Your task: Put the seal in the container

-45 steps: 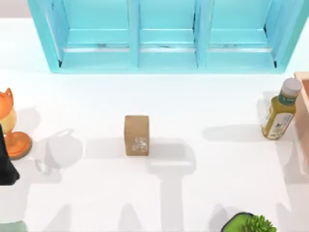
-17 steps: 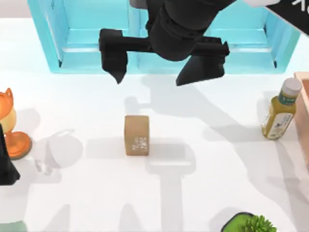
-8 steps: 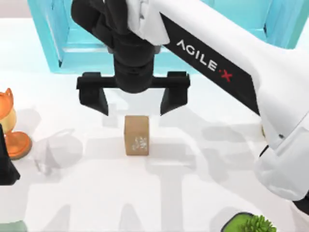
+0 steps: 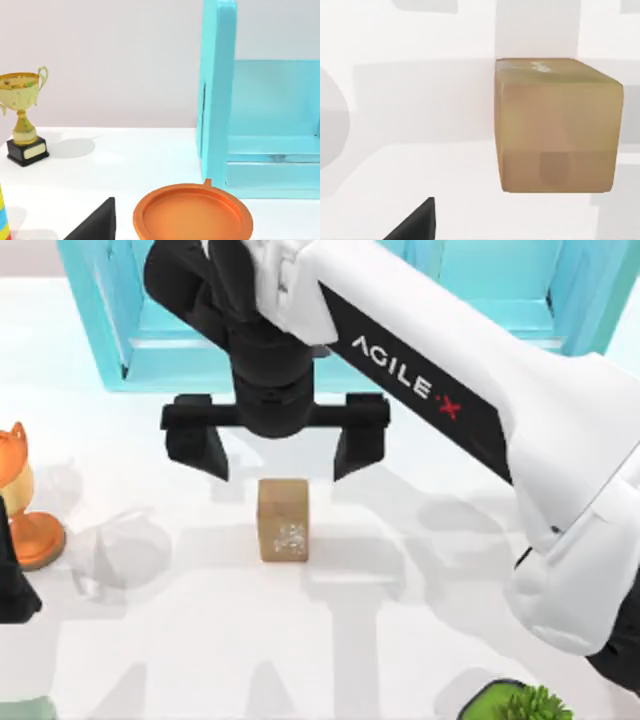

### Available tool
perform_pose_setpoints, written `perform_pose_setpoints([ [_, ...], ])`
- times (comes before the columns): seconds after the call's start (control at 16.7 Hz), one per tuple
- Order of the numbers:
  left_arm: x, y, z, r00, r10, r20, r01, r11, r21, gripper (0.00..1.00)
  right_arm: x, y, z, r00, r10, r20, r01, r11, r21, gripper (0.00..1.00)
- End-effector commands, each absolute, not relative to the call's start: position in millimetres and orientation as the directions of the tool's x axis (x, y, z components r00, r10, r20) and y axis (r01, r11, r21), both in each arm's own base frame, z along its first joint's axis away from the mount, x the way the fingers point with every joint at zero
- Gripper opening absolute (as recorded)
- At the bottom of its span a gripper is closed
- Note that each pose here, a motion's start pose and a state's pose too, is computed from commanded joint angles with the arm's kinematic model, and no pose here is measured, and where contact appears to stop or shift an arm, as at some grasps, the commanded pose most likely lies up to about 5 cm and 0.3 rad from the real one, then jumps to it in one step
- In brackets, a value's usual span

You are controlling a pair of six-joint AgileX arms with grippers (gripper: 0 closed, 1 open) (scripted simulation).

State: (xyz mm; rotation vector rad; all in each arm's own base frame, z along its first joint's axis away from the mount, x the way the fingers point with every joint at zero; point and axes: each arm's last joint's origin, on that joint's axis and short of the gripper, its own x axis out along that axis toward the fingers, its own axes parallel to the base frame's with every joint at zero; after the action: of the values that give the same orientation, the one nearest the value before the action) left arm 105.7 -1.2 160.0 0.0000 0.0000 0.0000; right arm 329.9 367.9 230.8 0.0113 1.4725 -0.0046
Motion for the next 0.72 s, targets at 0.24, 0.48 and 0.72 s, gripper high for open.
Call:
perform_pose_setpoints([
  [0.24, 105.7, -1.2, 160.0, 1.0, 0.0, 0.0, 0.0, 1.0, 0.0, 1.0, 331.0, 368.1, 228.3, 0.097, 0.005, -0.995, 0.01, 1.0, 0.006, 1.0],
  [0.48, 105.7, -1.2, 160.0, 1.0, 0.0, 0.0, 0.0, 1.0, 0.0, 1.0, 336.4, 371.5, 206.7, 0.098, 0.004, -0.995, 0.01, 1.0, 0.005, 1.0],
  [0.72, 105.7, -1.2, 160.0, 1.0, 0.0, 0.0, 0.0, 1.0, 0.0, 1.0, 340.7, 372.7, 171.9, 0.098, 0.004, -0.995, 0.01, 1.0, 0.005, 1.0],
])
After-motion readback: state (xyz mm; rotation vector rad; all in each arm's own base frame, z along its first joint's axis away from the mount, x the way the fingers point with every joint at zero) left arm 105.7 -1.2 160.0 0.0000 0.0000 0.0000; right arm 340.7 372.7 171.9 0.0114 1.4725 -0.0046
